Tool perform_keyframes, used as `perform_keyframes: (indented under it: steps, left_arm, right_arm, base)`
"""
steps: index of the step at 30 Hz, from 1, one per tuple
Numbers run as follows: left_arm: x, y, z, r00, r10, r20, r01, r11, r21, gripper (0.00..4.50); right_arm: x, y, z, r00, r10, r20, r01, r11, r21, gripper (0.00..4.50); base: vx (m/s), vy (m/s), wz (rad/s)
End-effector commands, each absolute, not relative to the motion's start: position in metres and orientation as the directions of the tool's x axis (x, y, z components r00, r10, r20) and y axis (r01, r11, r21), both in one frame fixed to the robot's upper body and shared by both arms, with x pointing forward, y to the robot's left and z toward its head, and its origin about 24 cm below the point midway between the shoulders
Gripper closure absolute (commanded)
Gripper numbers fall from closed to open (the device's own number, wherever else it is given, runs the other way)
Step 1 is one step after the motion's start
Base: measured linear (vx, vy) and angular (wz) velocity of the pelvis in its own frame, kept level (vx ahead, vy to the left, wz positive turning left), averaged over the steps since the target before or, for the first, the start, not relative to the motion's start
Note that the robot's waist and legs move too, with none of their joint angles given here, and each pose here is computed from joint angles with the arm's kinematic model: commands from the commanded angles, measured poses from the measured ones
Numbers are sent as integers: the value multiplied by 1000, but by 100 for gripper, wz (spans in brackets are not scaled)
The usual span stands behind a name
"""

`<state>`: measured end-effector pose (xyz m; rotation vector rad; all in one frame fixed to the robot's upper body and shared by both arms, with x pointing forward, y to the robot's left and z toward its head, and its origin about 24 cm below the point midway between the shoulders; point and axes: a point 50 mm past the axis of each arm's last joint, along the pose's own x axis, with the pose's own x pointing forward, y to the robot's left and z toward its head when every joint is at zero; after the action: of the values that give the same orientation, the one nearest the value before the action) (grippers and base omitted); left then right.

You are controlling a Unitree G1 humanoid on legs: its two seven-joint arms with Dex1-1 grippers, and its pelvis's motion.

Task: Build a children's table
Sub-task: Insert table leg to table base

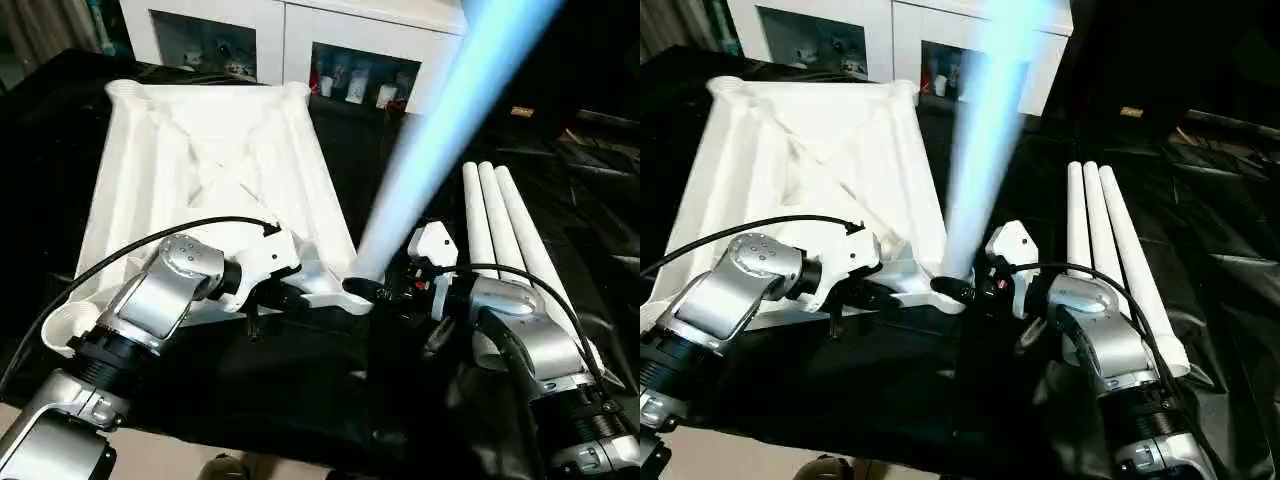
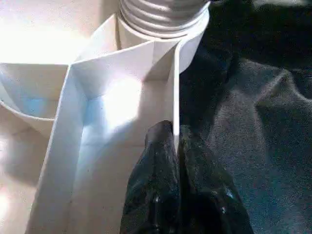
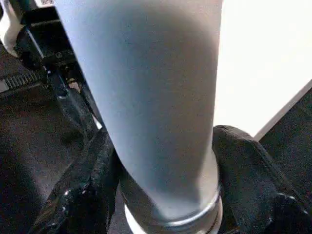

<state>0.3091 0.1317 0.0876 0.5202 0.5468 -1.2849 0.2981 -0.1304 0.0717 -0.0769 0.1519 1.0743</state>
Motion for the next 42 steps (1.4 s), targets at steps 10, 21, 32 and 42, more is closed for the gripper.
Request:
perform_keyframes:
  steps: [10,21,32,42]
  left_arm:
    - [307,118,100,145,-803,-579,989,112,93,450]
    - [309,118,100,150,-817,-557,989,111,102,450]
    - [304,120,101,71,-821,-566,993,5,118,450]
    - [301,124,131,6,-911,-412,999,-11,38,371]
  right_arm:
    - [291,-137,70,462,882,-98,-878,470,93,208]
    - [281,-142,49,475,875,-97,-858,485,171,209]
    - [287,-142,57,473,881,-18,-858,465,218,209]
    - [283,-140,72,434,900,30,-885,420,200,209]
  base:
    - [0,0,0]
    - [0,0,0]
    - [0,0,0]
    - [0,0,0]
